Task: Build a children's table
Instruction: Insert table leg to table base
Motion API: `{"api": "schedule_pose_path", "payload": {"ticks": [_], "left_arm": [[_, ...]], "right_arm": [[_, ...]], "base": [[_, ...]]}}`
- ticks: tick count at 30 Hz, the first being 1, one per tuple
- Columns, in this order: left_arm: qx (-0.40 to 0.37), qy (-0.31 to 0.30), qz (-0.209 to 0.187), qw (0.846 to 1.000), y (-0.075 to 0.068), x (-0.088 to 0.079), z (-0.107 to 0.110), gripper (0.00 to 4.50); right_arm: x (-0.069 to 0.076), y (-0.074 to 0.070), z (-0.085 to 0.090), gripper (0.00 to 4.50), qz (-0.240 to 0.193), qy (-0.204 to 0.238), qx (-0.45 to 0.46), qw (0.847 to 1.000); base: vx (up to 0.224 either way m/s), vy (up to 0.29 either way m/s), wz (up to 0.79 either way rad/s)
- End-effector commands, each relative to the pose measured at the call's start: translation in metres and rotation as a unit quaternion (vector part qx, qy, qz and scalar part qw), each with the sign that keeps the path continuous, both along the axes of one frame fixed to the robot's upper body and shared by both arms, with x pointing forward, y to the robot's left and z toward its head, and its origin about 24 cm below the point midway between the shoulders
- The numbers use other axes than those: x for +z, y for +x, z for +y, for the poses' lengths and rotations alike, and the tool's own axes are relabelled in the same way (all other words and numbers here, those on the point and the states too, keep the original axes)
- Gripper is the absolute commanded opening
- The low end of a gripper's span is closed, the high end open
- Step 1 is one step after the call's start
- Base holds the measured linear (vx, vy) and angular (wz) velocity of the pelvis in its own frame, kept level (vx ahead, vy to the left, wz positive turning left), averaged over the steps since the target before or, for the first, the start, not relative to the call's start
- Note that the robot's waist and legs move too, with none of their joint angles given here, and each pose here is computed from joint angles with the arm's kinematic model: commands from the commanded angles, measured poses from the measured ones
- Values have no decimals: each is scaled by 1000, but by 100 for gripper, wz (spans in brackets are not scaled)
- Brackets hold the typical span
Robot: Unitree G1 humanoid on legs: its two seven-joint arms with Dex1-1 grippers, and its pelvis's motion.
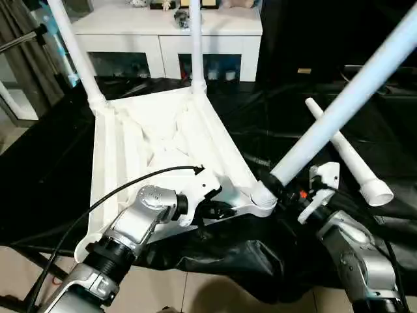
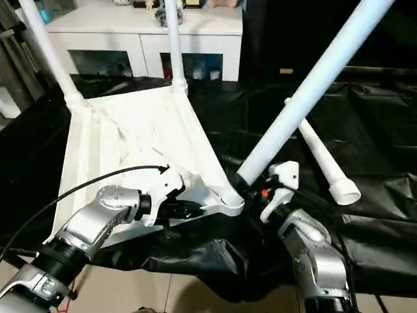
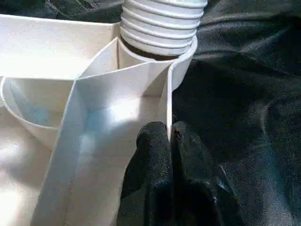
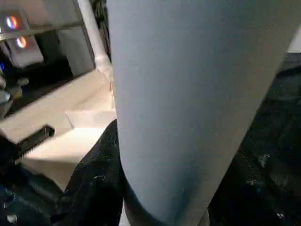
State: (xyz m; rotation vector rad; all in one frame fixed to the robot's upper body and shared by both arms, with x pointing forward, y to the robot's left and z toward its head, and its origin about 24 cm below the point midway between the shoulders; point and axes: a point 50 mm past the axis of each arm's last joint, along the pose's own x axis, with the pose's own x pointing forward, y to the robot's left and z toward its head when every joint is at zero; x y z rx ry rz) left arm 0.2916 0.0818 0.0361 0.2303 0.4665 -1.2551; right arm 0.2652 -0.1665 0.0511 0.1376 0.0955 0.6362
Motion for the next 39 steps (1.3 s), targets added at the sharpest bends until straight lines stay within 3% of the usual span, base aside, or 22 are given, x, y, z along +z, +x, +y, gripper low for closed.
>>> {"api": "schedule_pose_path", "payload": {"ticks": [1,7,12,13,16,28,39], "left_arm": [[18,-19,-41,999,13,19,5,0],[-5,-18,-41,999,9,19,2,0],[-10,-16,-41,999,8,19,1,0],[-21,-14,-41,999,7,20,0,0],[-30,-11,-40,999,6,20,0,0],[-56,-3,-43,998,4,23,0,0],[-193,-22,-41,980,-11,32,-7,0]], "right_arm": [[-18,-8,0,188,44,-27,6,999],[-8,6,10,188,45,-66,61,995],[-5,13,12,188,50,-70,73,994],[-1,21,15,188,48,-80,100,991],[4,27,18,188,48,-91,136,985],[0,18,18,188,70,-113,240,962],[-10,-1,13,188,85,-107,341,930]], "base": [[0,0,0],[0,0,0],[0,0,0],[0,0,0],[0,0,0],[0,0,0],[0,0,0]]}}
